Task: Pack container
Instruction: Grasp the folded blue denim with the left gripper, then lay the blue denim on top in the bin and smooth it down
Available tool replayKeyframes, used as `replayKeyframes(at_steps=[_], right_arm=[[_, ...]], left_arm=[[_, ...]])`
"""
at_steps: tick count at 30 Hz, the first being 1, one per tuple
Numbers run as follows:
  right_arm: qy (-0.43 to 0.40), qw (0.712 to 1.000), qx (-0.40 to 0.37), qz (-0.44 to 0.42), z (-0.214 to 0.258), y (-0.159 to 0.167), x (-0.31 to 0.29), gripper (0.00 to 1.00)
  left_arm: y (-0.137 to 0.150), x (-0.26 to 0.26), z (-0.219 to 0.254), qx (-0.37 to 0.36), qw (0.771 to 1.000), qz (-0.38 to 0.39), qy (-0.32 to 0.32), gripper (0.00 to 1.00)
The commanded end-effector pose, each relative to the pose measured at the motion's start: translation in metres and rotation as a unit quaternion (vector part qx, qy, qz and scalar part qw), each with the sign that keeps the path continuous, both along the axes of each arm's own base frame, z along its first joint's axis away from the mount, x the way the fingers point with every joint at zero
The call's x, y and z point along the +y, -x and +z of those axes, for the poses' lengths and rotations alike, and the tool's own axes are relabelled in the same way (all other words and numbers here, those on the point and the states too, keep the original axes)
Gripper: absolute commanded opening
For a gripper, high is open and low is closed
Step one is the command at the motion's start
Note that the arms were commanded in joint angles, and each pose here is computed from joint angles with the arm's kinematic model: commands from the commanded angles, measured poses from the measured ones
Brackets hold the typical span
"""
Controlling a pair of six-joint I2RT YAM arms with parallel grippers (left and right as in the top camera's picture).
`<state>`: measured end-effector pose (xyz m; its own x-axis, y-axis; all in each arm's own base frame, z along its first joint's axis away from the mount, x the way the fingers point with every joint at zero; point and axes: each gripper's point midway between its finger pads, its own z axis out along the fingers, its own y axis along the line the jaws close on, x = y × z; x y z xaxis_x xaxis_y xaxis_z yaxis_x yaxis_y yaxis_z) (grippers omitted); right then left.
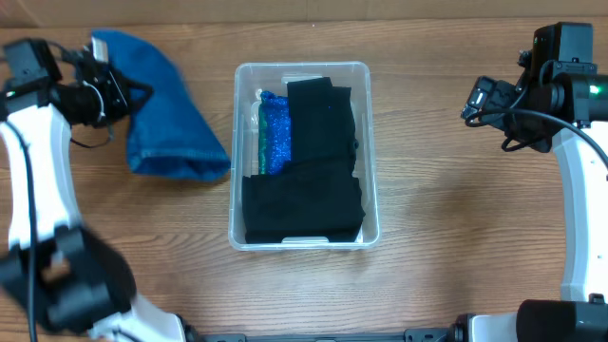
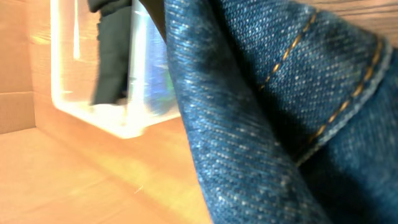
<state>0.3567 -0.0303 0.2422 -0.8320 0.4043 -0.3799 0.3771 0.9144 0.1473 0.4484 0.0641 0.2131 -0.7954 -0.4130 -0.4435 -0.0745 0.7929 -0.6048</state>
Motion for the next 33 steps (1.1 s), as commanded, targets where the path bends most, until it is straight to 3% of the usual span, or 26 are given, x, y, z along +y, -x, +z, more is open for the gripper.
replayKeyframes(at_steps=[1, 5, 10, 21, 24, 30, 33], right_arm=[[-0.001, 1.0, -0.006, 0.001, 0.004, 0.001, 0.0, 1.0], [-0.002, 1.0, -0.004, 0.001, 0.004, 0.002, 0.0, 1.0], [-0.014, 1.0, -0.003, 0.006, 0.003, 0.003, 0.004, 1.0], [-0.014, 1.0, -0.002, 0.006, 0.003, 0.003, 0.004, 1.0], [-0.014, 1.0, -0.002, 0.006, 0.003, 0.003, 0.004, 1.0], [-0.013, 1.0, -0.002, 0.006, 0.003, 0.003, 0.004, 1.0], [-0.013, 1.0, -0.002, 0.006, 0.003, 0.003, 0.004, 1.0]], left_arm=[[0.043, -0.068, 0.141, -0.169, 0.983, -0.065, -0.022, 0.04], [0.083, -0.144, 0.186, -0.22, 0.967, -0.121, -0.035, 0.04], [0.11, -0.227, 0.184, -0.208, 0.962, -0.168, -0.054, 0.04], [0.09, -0.319, 0.073, -0.073, 0.963, -0.24, -0.095, 0.04], [0.086, -0.343, 0.046, -0.061, 0.949, -0.302, -0.074, 0.04], [0.099, -0.374, 0.025, -0.09, 0.894, -0.438, -0.037, 0.04], [0.097, -0.372, 0.025, -0.087, 0.896, -0.434, -0.033, 0.04]])
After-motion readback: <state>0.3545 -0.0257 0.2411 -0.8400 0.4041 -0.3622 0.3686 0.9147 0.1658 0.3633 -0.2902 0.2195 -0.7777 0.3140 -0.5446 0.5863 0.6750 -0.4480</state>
